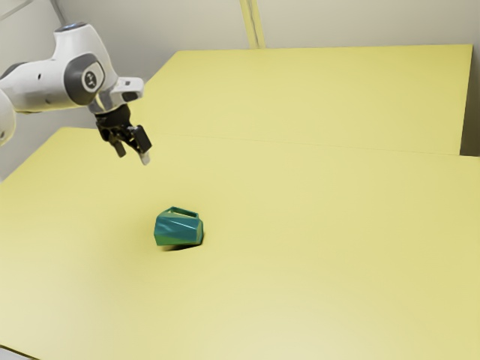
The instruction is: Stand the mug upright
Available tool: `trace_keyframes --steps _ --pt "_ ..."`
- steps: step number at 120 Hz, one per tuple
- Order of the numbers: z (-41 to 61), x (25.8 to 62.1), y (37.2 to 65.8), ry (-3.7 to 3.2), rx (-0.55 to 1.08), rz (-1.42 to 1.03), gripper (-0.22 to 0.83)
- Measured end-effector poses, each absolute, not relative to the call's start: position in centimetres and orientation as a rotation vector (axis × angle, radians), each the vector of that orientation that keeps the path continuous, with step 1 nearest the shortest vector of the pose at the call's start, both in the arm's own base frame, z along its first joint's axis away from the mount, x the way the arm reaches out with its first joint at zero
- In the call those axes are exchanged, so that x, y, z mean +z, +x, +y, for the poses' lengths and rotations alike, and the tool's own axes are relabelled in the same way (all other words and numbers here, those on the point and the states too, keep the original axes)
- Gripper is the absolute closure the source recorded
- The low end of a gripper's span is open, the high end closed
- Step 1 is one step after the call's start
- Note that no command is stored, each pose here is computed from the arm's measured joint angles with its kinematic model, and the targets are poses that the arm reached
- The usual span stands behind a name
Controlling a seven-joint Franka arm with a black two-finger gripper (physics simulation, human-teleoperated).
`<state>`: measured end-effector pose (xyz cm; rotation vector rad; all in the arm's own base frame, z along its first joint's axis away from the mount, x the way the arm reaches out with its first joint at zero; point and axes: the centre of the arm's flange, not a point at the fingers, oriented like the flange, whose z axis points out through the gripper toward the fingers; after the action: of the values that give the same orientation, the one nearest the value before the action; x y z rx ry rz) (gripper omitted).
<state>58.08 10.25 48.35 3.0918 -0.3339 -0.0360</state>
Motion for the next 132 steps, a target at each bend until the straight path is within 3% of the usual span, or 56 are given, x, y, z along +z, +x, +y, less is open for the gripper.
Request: trace_keyframes --steps 17,52,88,132 --pt "11.0 46.8 54.7 3.028 -0.045 -0.240 0.00" --pt "18.2 41.2 48.0 2.730 0.048 0.272 0.00" --pt "16.8 34.5 50.0 2.581 0.004 0.377 0.00" --pt "13.5 30.4 53.4 2.536 0.000 0.304 0.00"
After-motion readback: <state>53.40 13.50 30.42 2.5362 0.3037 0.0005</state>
